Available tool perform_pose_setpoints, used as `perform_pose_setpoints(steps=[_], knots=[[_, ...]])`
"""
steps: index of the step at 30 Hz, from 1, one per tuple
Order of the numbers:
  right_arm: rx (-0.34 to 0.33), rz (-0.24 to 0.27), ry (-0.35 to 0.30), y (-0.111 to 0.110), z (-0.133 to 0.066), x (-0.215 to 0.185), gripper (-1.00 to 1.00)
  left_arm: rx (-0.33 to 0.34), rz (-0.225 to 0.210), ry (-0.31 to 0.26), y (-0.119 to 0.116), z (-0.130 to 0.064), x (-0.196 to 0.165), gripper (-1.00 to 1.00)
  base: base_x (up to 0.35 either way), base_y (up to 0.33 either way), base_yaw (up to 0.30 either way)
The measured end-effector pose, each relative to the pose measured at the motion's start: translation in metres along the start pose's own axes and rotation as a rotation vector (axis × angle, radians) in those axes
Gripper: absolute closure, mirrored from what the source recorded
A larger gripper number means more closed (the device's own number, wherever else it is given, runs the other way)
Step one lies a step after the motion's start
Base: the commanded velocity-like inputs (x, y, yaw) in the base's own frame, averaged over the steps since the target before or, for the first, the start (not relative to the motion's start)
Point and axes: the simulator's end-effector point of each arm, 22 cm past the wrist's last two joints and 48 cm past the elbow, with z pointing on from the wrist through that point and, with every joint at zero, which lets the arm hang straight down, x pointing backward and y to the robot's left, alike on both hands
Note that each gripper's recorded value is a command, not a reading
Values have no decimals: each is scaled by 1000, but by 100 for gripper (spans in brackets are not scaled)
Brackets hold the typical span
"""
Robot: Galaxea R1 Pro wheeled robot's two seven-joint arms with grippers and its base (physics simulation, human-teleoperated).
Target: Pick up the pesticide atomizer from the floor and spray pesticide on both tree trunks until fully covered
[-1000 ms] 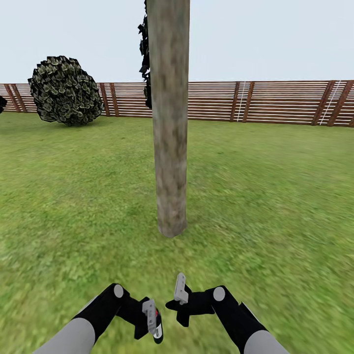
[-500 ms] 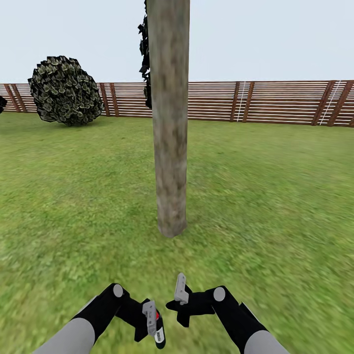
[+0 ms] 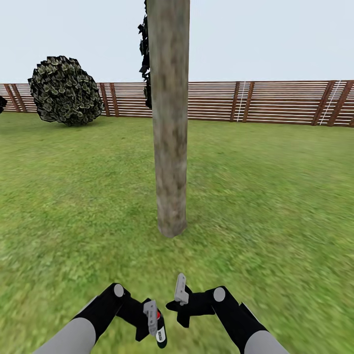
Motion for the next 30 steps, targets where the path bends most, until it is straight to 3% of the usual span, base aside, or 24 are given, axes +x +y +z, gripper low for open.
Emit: perform_pose_setpoints(steps=[9, 16, 30], knots=[[-1, 0, 0, 0, 0, 0, 100, -29, 17, -13, 9, -5, -9, 100, 0, 0, 0], [0, 0, 0, 0, 0, 0, 100, -38, 6, -47, 12, -6, -17, 100, 0, 0, 0], [0, 0, 0, 0, 0, 0, 100, -38, 5, -53, 11, -5, -19, 100, 0, 0, 0]])
